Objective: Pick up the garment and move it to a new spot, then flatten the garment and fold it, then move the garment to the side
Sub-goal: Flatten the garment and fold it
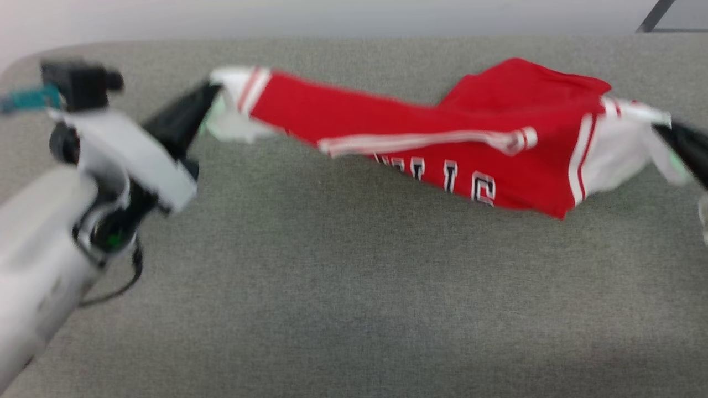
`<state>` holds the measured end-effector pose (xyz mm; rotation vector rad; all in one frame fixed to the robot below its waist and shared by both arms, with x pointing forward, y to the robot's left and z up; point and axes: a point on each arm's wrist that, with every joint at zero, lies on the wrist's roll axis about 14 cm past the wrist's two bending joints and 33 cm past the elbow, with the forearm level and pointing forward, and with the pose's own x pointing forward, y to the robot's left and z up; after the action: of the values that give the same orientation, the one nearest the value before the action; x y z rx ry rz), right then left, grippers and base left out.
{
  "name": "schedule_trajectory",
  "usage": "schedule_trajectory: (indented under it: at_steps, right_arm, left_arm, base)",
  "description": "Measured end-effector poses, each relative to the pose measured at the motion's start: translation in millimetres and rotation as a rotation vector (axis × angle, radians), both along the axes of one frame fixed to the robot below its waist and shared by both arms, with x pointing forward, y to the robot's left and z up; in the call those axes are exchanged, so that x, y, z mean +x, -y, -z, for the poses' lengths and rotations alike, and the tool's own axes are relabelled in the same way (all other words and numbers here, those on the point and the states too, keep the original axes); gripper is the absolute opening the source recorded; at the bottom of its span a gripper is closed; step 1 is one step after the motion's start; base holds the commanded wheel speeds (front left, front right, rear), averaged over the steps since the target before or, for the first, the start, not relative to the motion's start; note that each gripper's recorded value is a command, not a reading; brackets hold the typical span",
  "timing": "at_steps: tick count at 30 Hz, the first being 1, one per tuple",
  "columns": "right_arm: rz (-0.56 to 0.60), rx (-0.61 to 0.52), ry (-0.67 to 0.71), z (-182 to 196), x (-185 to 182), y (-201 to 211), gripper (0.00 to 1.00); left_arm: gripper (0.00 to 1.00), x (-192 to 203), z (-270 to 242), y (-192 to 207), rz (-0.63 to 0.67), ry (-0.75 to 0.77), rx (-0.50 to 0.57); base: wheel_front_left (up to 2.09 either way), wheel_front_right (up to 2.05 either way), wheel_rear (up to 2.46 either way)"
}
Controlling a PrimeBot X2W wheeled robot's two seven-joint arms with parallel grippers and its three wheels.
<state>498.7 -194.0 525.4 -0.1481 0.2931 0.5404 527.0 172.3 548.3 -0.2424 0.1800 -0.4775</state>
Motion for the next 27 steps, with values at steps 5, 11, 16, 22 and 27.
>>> schedule_trajectory:
  at_steps: [5,11,16,22,27]
  right_arm:
    - [0.102,0.135,0.079,-26.3,56.9,-6.0,0.0]
    - [0.226,0.287,0.251,-89.3,132.0,-2.7,0.0]
    - [0.294,0.351,0.405,-146.0,172.6,4.7,0.0]
    - [0.332,0.383,0.534,-195.2,190.9,13.0,0.0]
    - [0.335,0.382,0.583,-217.9,188.2,16.6,0.0]
  left_arm:
    - [0.0,50.0,-26.7,-4.2,-0.108,0.037,-0.143]
    - [0.0,114.1,-90.3,-31.1,-0.263,0.182,-0.273]
    - [0.0,148.9,-145.9,-32.2,-0.303,0.32,-0.32]
    - [0.0,164.1,-199.9,-30.5,-0.322,0.459,-0.359]
    - [0.0,155.0,-224.6,-24.1,-0.295,0.512,-0.397]
  base:
    - [0.0,0.0,0.0]
    - [0.0,0.0,0.0]
    - [0.0,0.0,0.0]
    - [0.0,0.0,0.0]
    - [0.0,0.0,0.0]
